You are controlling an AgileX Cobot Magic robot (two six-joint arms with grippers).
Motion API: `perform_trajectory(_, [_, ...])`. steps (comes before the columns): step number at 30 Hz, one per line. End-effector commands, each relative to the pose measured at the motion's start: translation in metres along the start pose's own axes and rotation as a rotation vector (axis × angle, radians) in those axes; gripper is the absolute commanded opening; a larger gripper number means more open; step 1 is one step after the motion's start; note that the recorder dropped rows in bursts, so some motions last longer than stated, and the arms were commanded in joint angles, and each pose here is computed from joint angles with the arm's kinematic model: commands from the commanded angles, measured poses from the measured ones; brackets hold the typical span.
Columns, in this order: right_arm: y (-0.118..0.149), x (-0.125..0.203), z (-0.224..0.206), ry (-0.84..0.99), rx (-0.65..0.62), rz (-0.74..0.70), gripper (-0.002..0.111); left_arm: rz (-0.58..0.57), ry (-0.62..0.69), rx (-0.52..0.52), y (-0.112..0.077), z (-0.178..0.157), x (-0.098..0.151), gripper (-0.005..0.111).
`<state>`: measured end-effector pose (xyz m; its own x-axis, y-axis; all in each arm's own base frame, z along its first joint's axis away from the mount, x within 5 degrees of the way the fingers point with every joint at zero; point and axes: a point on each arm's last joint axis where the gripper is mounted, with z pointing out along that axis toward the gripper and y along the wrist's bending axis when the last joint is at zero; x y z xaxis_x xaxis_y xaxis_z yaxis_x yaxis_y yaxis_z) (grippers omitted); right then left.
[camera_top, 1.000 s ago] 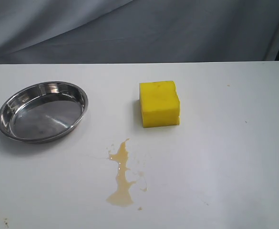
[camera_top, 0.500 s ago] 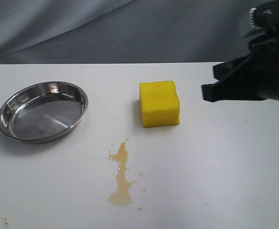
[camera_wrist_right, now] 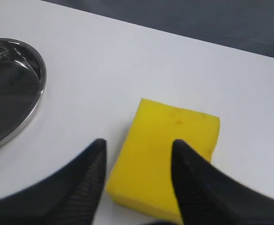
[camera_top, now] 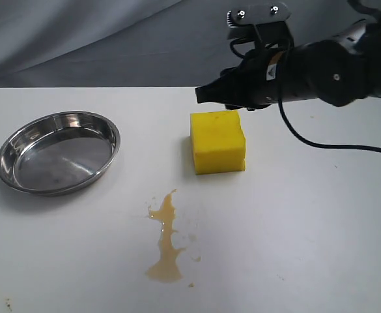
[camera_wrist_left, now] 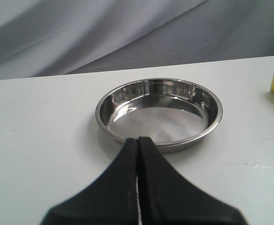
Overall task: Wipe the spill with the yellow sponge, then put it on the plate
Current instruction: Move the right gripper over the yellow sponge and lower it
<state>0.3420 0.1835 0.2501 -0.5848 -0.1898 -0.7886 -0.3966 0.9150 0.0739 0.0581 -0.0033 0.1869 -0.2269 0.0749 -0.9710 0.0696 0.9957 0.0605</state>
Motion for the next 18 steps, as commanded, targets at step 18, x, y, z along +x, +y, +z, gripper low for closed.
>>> perform_trajectory(18, [0.001,0.016,0.078,0.061,-0.001,-0.052,0.101,-0.007,-0.009,0.010,-0.001,0.000,0.000,0.000])
